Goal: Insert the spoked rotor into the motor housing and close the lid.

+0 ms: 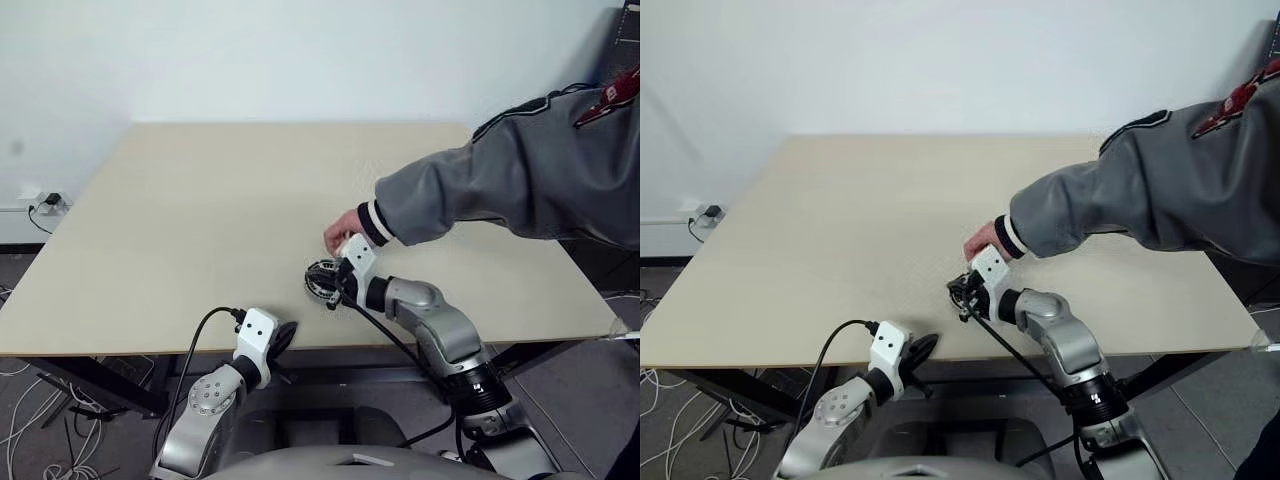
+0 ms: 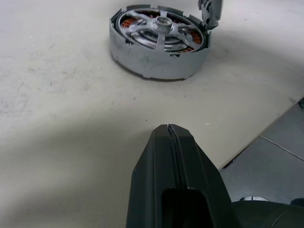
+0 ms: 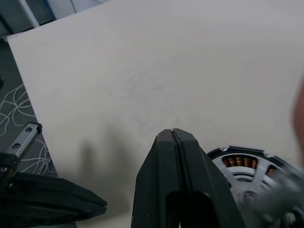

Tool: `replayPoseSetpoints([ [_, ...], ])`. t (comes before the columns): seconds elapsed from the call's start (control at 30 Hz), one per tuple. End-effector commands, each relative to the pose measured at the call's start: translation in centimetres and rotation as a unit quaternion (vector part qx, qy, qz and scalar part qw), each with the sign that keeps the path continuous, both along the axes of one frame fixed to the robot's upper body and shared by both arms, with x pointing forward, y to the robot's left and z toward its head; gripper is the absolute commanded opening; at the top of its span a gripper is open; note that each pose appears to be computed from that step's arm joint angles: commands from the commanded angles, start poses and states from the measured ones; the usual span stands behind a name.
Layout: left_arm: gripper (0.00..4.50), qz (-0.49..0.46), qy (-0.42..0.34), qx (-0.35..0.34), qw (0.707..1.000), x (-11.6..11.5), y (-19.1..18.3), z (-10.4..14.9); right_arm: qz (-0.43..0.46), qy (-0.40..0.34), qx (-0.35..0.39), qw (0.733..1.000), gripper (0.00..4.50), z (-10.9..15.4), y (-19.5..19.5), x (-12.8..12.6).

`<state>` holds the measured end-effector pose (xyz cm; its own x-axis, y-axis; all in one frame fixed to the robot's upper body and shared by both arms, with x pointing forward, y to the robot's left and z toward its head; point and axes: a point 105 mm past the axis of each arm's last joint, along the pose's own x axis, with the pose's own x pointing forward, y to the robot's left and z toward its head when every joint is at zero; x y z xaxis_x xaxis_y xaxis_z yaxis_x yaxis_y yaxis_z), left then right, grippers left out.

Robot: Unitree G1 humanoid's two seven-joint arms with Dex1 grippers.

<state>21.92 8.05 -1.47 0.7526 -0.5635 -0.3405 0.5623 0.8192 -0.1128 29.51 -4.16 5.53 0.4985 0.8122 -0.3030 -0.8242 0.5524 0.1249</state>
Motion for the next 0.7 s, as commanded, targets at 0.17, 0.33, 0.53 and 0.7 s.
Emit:
replayPoseSetpoints([
  [0.17,0.0,-0.007,-0.035,-0.012,0.999,0.7,-0.7,2.4,0.02,-0.029,0.019,0.999,0.03,2.0,0.4,-0.2],
  [0.33,0.0,-0.007,-0.032,-0.012,0.999,0.7,-0.6,2.3,0.024,-0.029,0.019,0.999,0.03,2.1,0.5,-0.4],
  [0.53,0.0,-0.007,-0.031,-0.013,0.999,0.6,-0.6,2.2,0.03,-0.03,0.023,0.999,0.03,2.3,0.5,-0.6],
  [0.7,0.0,-0.007,-0.03,-0.014,0.999,0.6,-0.6,2.2,-0.039,-0.075,0.084,0.993,0.03,4.8,-0.2,1.2],
])
